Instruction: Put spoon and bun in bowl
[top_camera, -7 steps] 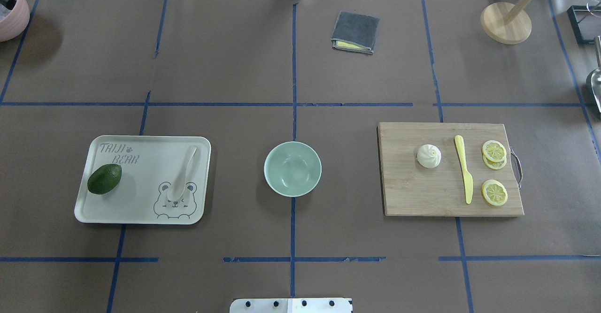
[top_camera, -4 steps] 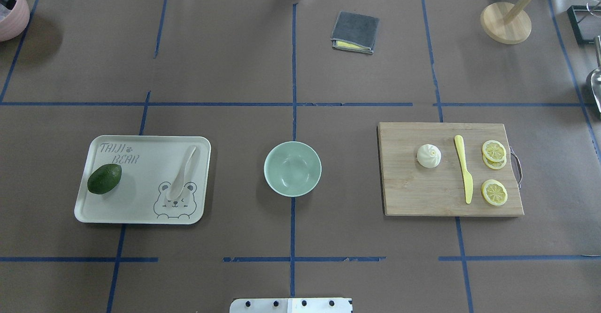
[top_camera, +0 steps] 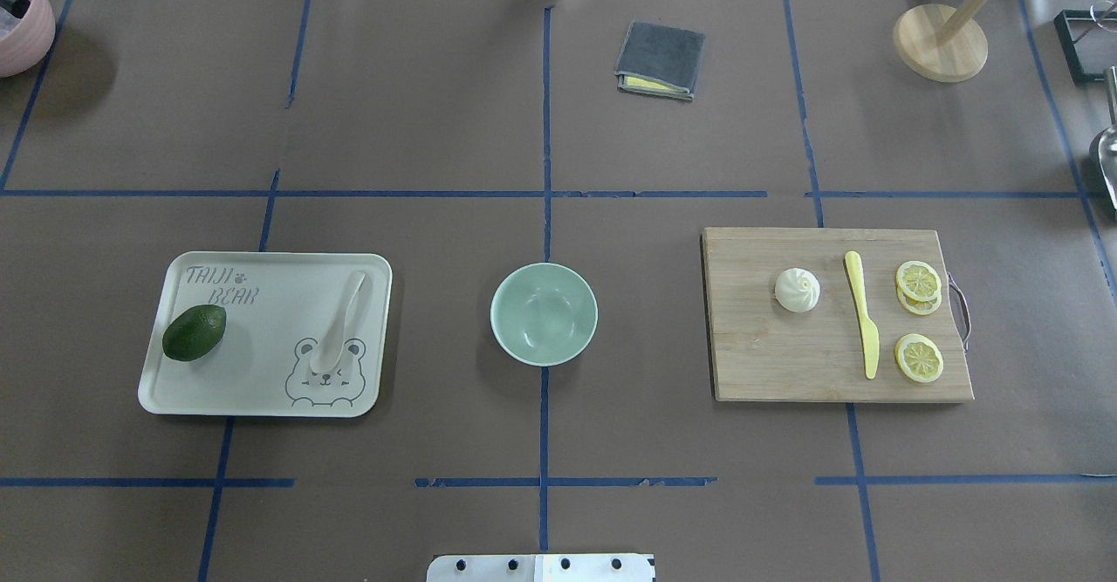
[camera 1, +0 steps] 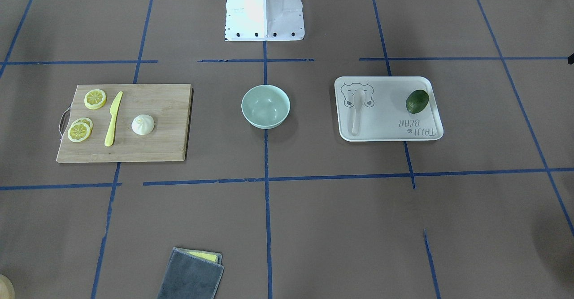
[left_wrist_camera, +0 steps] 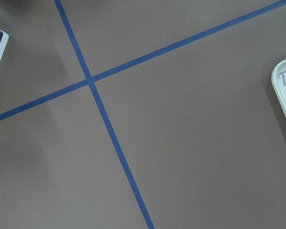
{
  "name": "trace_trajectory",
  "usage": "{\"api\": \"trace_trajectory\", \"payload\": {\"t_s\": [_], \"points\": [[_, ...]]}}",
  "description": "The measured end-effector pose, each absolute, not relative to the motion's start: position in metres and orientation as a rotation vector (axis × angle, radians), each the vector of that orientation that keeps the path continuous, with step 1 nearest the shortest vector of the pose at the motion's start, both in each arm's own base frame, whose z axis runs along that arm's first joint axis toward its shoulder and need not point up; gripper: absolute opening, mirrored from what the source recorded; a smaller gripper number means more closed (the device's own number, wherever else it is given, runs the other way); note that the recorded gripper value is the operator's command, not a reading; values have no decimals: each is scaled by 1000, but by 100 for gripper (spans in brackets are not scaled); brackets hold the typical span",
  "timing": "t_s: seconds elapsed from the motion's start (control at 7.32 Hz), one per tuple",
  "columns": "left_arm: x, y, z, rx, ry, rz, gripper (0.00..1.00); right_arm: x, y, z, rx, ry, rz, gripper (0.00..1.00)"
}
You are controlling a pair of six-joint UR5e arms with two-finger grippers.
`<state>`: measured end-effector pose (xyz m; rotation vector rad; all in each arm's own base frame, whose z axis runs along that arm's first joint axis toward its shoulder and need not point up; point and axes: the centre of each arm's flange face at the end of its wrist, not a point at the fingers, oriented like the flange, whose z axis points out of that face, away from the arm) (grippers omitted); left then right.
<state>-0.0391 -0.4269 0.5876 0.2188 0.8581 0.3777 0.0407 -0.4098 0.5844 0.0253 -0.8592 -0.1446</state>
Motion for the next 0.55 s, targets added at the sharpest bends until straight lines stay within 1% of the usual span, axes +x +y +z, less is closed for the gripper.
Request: {"api": "trace_trajectory", "payload": {"t_s": [0.27,0.55], "points": [[-23,-430,571,278,952,420,100,39,-408,583,22,-877,-139,100],[17,-435,547,330,1002,449,100,37,-408,581,23,-901,-137,100]]}}
